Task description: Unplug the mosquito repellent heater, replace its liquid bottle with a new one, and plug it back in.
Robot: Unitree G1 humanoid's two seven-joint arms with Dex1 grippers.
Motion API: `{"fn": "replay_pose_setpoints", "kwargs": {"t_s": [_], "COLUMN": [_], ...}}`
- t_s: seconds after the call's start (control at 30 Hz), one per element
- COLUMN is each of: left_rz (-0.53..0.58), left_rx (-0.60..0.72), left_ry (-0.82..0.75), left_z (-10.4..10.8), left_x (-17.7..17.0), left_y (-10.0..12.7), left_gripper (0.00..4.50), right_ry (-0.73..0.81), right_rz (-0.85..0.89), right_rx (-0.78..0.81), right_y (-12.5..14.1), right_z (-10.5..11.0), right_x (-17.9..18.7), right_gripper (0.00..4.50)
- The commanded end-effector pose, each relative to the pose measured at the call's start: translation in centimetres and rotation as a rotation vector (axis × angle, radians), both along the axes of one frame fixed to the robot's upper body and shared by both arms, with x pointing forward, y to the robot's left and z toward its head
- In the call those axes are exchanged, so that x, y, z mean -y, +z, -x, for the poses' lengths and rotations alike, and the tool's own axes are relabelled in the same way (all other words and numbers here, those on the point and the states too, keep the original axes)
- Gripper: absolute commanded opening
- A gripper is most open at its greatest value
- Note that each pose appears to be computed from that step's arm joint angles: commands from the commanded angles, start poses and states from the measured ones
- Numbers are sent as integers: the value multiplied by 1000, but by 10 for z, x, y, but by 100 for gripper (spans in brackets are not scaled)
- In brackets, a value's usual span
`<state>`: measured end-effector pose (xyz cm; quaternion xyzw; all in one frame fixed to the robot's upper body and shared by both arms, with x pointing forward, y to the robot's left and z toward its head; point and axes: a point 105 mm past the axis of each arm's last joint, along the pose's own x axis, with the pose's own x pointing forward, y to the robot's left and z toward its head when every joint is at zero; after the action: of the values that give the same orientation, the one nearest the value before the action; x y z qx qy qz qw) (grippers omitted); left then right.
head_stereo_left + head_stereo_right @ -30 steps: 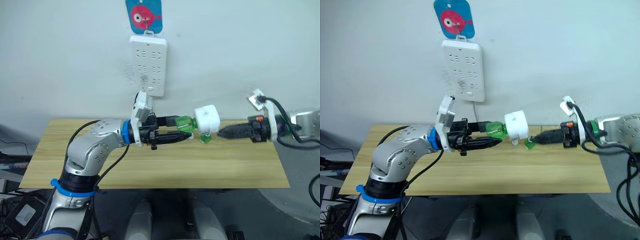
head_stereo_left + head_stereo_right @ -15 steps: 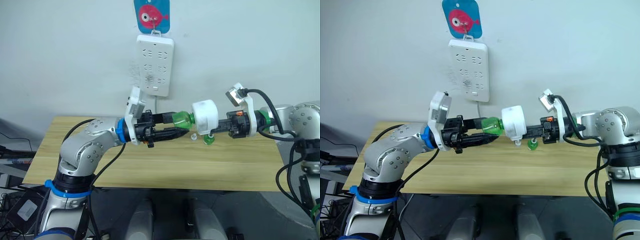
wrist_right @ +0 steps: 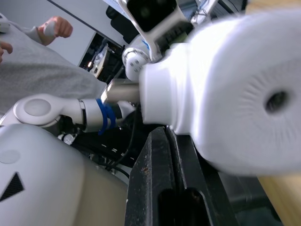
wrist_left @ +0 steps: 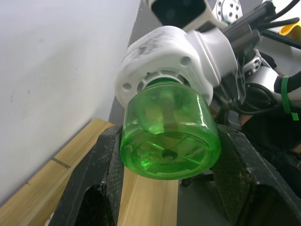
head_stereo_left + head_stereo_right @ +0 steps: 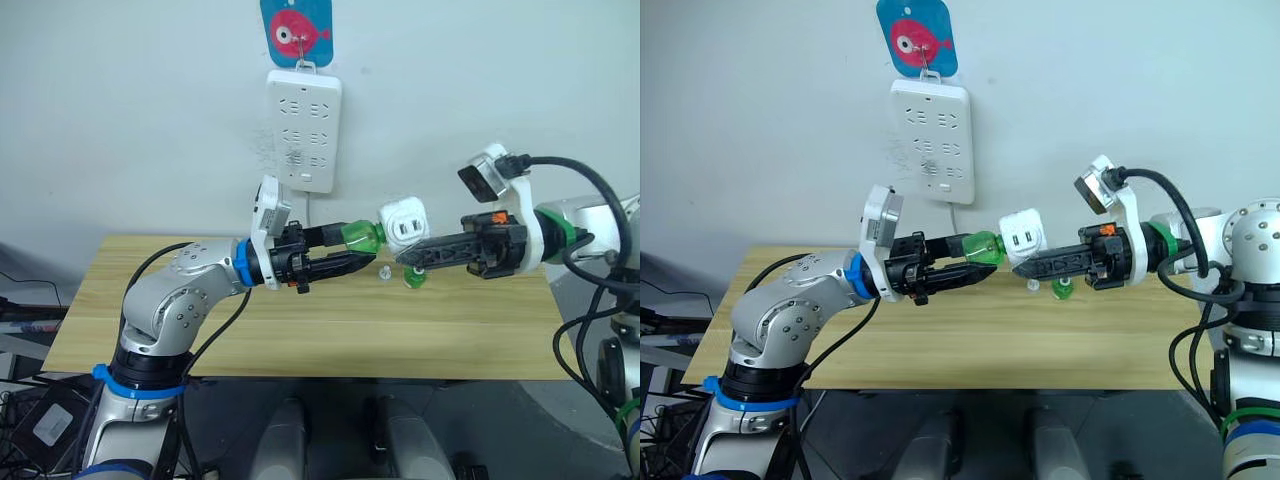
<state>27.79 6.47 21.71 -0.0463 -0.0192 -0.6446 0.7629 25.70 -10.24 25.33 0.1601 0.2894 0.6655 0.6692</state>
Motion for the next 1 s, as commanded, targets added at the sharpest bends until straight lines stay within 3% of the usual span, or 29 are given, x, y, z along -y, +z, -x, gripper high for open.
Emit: {"fn": "replay_pose_setpoints", "kwargs": {"t_s": [0.03, 0.37, 0.5, 0.63, 1.0], "left_rz": [6, -9, -8, -10, -8], "left_rx": [39, 28, 29, 22, 21], "left_ry": [-39, -59, -55, -55, -47], "left_z": [9, 13, 13, 16, 15], "left_x": [5, 6, 5, 3, -3], "left_y": [5, 1, 1, 1, 5], "left_gripper": [226, 226, 226, 226, 226], "right_ry": [13, -111, -201, -335, -187], "right_rz": [-21, -37, -9, 62, 76], "right_rx": [55, 149, 192, 209, 34], "right_y": [21, 41, 36, 14, -9], "right_z": [-2, -46, -68, -92, -53], "right_x": [-1, -18, -17, 2, 43], "right_gripper": [5, 5, 5, 5, 5]}}
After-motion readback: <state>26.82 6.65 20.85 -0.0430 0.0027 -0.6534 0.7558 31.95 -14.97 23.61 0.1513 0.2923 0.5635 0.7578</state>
